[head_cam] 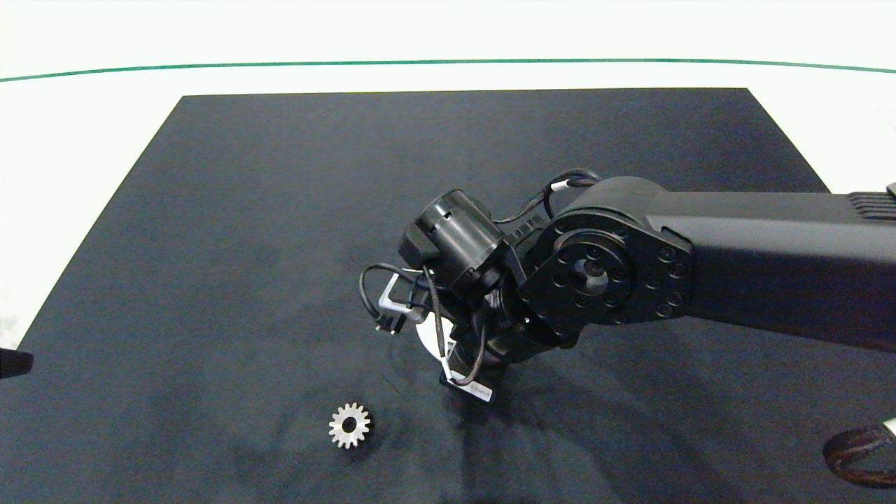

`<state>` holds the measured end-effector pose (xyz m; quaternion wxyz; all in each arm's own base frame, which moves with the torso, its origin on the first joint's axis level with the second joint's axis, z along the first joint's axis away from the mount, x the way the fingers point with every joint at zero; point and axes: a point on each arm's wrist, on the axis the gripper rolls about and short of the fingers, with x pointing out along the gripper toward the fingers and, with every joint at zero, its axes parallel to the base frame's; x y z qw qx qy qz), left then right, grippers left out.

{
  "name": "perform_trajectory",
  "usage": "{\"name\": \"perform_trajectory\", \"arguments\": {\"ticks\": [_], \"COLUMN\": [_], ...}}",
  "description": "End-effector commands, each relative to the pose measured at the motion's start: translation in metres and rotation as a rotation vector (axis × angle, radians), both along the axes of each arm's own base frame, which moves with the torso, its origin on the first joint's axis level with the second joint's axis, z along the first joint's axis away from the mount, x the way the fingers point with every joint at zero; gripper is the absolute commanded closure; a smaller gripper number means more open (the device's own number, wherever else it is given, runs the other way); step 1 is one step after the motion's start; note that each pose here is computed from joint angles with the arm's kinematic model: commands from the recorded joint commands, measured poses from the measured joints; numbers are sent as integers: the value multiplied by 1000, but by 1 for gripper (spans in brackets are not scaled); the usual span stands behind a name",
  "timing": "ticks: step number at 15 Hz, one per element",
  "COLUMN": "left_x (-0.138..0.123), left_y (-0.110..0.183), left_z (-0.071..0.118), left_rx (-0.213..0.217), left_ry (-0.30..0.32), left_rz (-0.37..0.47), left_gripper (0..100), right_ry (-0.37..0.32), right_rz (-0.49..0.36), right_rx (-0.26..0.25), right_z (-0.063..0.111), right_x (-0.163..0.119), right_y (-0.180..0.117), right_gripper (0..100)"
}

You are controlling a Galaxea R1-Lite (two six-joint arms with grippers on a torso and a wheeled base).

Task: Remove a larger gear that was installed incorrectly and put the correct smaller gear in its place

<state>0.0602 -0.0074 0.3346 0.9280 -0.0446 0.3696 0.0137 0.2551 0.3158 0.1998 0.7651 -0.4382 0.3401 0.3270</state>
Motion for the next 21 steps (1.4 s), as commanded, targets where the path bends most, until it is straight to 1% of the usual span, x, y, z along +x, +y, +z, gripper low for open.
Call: {"name": "perform_trajectory", "arguments": {"ticks": [1, 6, 7, 9, 14, 16, 19, 21], "left_x": [0, 0, 0, 0, 0, 0, 0, 0], "left_y": [0, 0, 0, 0, 0, 0, 0, 0], "left_z": [-1, -1, -1, -1, -1, -1, -1, -1], "left_rx": [1, 2, 1, 1, 1, 1, 1, 1], "left_ry": [8, 12, 11, 11, 9, 9, 9, 8], "left_rz": [1, -2, -2, -2, -2, -2, -1, -1], "left_gripper": [0, 0, 0, 0, 0, 0, 0, 0], "right_ry": [4, 10, 7, -5, -13, -23, -55, -60], "right_rz": [0, -4, -3, 7, 3, 8, 21, -3], "right_rx": [-9, -10, -5, 10, 24, 48, 87, 120], "right_z": [-1, -2, 0, 7, 12, 21, 43, 55], "right_x": [-1, -2, -3, -8, -8, -12, -26, -35], "right_y": [-1, -2, -3, -3, -4, -7, -17, -28], "right_gripper": [57, 66, 69, 72, 82, 87, 93, 96]}}
